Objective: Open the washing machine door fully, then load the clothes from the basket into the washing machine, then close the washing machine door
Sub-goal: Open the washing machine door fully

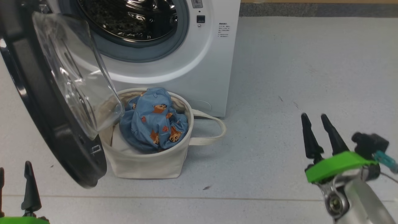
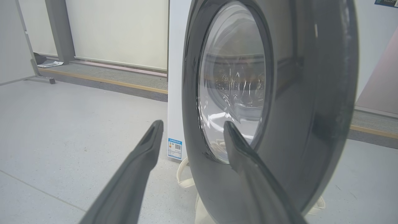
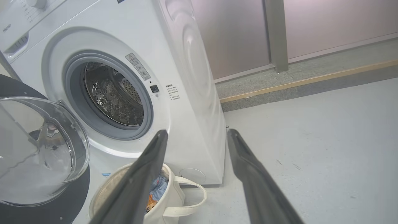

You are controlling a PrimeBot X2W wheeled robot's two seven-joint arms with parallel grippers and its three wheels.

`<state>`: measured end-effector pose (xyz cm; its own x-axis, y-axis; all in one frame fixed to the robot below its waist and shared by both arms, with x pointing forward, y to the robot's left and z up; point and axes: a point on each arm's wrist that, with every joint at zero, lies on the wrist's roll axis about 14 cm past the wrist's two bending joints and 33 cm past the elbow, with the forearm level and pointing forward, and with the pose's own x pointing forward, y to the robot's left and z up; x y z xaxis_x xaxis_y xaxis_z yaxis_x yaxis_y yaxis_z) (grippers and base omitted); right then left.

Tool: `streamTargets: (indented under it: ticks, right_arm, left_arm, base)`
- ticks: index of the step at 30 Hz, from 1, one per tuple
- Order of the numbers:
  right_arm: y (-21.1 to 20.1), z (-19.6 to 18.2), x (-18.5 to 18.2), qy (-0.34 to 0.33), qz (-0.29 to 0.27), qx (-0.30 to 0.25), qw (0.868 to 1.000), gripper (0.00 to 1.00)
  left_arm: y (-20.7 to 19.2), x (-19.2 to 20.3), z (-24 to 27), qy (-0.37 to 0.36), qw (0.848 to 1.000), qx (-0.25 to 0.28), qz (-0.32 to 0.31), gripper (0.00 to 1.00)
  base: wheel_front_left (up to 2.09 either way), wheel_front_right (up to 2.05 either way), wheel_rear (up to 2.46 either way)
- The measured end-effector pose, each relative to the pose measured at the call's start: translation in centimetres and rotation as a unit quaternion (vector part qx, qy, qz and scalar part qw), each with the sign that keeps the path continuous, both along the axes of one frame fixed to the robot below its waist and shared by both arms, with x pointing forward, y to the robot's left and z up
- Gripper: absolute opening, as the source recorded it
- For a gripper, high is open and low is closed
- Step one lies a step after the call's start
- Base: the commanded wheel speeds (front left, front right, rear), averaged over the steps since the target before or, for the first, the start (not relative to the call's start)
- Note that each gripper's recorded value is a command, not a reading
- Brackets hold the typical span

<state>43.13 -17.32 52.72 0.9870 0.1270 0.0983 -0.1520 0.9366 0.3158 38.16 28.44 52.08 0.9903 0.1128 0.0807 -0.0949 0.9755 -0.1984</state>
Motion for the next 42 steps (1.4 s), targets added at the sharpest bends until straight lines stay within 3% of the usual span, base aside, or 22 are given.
streamTargets:
  ticks: [6,32,33,34,42]
  right_arm:
    - [1.0,-0.9,-2.2,-0.001,-0.004,-0.017,1.000,1.00]
    - [3.2,0.1,-2.8,0.007,0.024,-0.036,0.999,1.00]
    - [3.2,0.0,-2.8,0.008,0.024,-0.036,0.999,1.00]
    - [3.1,-0.1,-2.7,0.009,0.023,-0.036,0.999,1.00]
    - [2.8,-0.4,-2.2,0.012,0.016,-0.040,0.999,1.00]
  left_arm:
    - [-0.3,0.0,-0.6,0.009,1.000,0.003,-0.005,1.00]
    - [-0.6,-1.0,-1.3,0.032,0.998,0.036,-0.027,1.00]
    - [-0.5,-1.0,-1.3,0.034,0.998,0.036,-0.027,0.33]
    - [-0.4,-1.0,-1.5,0.037,0.998,0.037,-0.026,0.00]
    - [0.7,-0.3,2.5,-0.015,0.999,0.039,-0.008,0.00]
  base:
    - [0.00,0.00,0.00]
    - [0.00,0.00,0.00]
    - [0.00,0.00,0.00]
    - [0.00,0.00,0.00]
    - [0.00,0.00,0.00]
